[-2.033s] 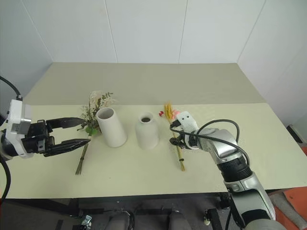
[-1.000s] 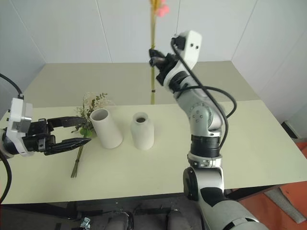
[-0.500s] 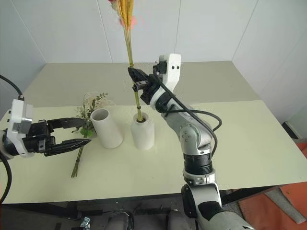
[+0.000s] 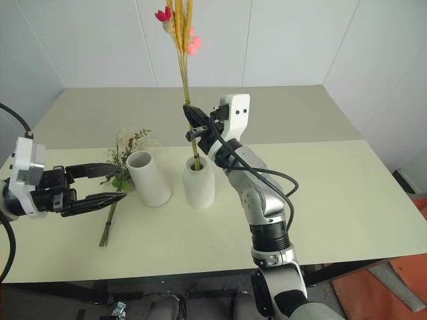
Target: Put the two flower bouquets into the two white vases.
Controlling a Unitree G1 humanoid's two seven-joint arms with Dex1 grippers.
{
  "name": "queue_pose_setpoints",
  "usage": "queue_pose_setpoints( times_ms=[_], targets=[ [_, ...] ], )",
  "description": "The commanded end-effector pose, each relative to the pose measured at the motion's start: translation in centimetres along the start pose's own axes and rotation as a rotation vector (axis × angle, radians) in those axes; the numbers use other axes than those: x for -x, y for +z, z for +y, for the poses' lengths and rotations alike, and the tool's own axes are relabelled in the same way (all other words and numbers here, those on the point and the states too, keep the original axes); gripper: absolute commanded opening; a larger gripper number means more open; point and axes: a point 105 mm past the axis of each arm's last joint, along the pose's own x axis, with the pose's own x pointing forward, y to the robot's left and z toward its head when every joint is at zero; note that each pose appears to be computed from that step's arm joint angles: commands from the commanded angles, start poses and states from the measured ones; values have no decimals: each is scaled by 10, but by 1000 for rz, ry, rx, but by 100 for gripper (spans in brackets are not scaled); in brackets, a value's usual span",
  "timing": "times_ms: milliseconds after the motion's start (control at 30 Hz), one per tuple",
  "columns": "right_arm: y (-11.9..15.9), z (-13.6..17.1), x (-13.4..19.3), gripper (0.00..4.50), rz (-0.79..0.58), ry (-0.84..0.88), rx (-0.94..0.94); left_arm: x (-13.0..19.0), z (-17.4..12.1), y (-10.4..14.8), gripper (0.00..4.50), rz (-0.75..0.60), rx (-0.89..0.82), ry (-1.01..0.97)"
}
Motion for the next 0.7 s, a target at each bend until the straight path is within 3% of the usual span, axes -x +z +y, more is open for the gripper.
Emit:
queue_pose_setpoints(
  times_ms=[33,400,433,700],
  targets=[
    [2,15,8,3,-28,60,67,0,-2,11,346,-8,-45,-13],
    [-18,19,16,3,-15,56,129,-3,0,13,346,-10,-54,-24],
    [-18,19,18,53,-15,56,130,-3,0,13,346,-10,-54,-24],
    [-3,0,48,318,-33,40,181,-2,0,13,346,-8,-53,-23]
  ],
)
